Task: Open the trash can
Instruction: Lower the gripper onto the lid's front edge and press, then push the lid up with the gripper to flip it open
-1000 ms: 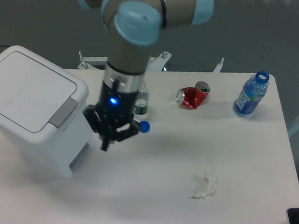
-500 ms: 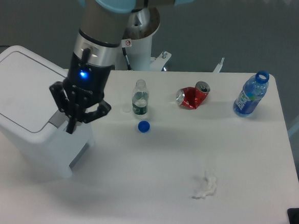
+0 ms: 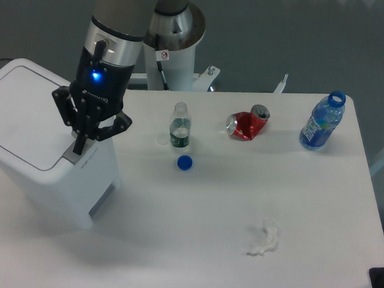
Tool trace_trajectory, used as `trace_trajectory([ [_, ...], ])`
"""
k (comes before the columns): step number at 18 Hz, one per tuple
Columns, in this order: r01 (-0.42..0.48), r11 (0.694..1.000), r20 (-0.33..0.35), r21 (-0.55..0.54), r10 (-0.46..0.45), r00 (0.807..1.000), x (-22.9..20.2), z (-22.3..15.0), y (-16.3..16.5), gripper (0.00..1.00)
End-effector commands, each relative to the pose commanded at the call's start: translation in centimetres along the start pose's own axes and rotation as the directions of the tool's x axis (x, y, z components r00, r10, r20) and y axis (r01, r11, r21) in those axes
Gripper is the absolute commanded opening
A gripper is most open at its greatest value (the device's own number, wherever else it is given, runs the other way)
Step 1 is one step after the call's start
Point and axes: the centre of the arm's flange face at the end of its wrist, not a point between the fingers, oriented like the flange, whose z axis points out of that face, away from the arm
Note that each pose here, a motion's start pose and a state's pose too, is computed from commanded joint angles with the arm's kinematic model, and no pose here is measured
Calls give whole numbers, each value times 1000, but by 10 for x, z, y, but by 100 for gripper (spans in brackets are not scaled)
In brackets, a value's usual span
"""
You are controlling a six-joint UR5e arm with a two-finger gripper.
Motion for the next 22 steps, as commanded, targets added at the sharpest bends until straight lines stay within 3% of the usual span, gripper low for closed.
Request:
trace_trajectory([
  [22,3,1000,-5,-25,-3,1000,-3,12,9,0],
])
